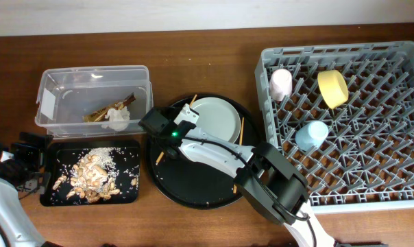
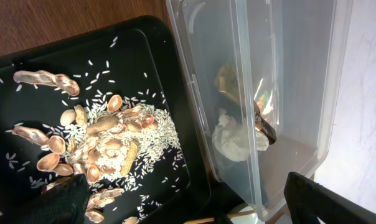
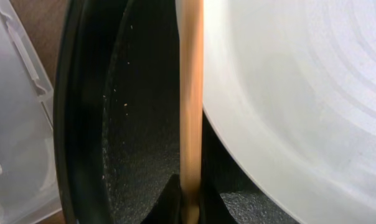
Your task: Sort waste into correct bins and load items into the dishwasher rack
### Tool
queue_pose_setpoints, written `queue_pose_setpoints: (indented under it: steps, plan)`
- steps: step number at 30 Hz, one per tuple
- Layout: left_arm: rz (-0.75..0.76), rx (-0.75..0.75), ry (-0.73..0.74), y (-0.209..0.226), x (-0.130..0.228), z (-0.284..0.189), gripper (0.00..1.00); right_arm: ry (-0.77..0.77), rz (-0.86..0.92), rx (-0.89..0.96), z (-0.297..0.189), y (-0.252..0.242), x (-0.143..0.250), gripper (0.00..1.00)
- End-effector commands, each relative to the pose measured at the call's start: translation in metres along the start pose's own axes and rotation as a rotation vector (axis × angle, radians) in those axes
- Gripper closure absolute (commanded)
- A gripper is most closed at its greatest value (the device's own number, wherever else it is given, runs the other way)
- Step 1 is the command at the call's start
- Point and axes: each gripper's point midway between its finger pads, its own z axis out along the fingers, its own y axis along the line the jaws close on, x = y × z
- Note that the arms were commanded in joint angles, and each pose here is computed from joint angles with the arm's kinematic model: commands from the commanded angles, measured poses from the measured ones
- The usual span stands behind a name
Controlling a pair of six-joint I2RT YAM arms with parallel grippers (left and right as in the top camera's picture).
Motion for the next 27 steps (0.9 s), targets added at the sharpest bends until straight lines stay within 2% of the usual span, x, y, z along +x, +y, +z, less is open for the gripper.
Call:
queue_pose_setpoints:
  steps: [1, 4, 9, 13, 16, 20, 27]
  plan:
    - [0.003, 0.016, -0.021, -0.006, -0.004, -0.007, 0.01, -0.01, -0.026, -0.006, -0.004, 0.002, -0.002, 0.96]
    - [0.003, 0.016, -0.021, -0.006, -0.004, -0.007, 0.01, -0.072, -0.12, -0.055, -0.031, 0.02, -0.021, 0.96]
    - [0.003, 0.016, -0.021, -0.006, -0.004, -0.007, 0.01, -0.183, -0.475, -0.154, -0.125, 0.046, -0.06, 0.96]
    - [0.003, 0.016, -0.021, -0.006, -0.004, -0.007, 0.01, -0.18, -0.691, -0.052, -0.191, 0.003, -0.092, 0.96]
    - [0.003, 0.016, -0.021, -0.006, -0.004, -0.007, 0.01, -0.119, -0.859, 0.115, -0.229, -0.063, -0.126, 0.96]
    - [0.003, 0.016, -0.021, -0.006, -0.004, -0.007, 0.01, 0.03, -0.834, 0.308, -0.24, -0.137, -0.147, 0.96]
    - [0.003, 0.016, -0.021, -0.006, -0.004, -0.007, 0.01, 0.198, -0.652, 0.427, -0.206, -0.217, -0.159, 0.96]
